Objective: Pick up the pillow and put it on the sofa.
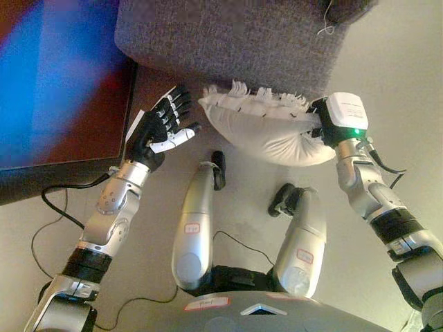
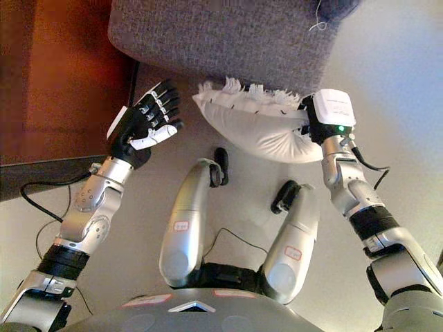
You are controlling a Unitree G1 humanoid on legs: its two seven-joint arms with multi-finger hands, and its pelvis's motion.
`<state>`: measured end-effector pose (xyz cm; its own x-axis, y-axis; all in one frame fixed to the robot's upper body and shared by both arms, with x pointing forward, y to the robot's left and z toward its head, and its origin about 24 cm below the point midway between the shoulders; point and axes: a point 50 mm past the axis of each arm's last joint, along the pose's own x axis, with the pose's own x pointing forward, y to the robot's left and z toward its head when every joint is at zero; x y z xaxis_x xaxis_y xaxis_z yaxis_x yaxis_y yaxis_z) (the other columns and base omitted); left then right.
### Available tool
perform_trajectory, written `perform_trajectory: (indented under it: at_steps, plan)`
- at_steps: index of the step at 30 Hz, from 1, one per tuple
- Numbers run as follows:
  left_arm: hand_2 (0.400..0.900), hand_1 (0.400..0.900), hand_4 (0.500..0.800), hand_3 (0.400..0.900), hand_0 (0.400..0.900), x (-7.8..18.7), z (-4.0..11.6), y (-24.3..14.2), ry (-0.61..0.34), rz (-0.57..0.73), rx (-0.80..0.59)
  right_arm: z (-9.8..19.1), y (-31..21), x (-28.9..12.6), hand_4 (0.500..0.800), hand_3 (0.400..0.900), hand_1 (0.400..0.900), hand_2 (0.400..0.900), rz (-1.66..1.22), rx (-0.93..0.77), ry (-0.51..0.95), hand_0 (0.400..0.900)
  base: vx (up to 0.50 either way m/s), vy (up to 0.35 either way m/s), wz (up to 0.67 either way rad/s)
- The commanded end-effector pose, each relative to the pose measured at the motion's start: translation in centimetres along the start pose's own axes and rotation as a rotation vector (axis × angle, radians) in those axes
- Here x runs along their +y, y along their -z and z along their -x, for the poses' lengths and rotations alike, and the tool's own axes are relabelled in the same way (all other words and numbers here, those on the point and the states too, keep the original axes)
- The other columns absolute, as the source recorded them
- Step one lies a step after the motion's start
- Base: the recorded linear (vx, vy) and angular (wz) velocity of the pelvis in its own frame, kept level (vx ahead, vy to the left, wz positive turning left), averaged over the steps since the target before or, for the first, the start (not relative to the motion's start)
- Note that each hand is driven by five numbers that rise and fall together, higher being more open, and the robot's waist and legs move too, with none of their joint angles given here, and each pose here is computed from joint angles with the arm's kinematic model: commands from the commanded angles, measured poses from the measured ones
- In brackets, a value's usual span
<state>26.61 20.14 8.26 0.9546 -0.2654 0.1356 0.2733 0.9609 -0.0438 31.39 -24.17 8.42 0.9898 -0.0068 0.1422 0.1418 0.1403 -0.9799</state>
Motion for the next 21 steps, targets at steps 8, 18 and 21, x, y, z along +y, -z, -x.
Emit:
perform_trajectory:
  at_steps: [8,18,21]
  plan:
    - [0.9,0.9,0.8,0.9,0.9,1.1,1.0,0.0,-0.081,0.028,0.007,1.6,-1.3,-9.7,0.5,0.4,0.4,0.4,-0.061,-0.231,0.536,0.4,0.092,0.051,-0.15]
    - [0.9,0.9,0.8,0.9,0.9,1.6,3.5,2.2,-0.133,0.053,0.132,4.4,-1.5,-11.8,0.5,0.4,0.4,0.4,-0.098,-0.323,0.546,0.4,0.184,0.025,-0.09]
    - [0.9,0.9,0.8,0.9,0.9,1.7,3.8,2.5,-0.152,0.054,0.15,4.3,-1.6,-13.1,0.5,0.4,0.4,0.4,-0.112,-0.343,0.537,0.4,0.114,0.03,-0.05]
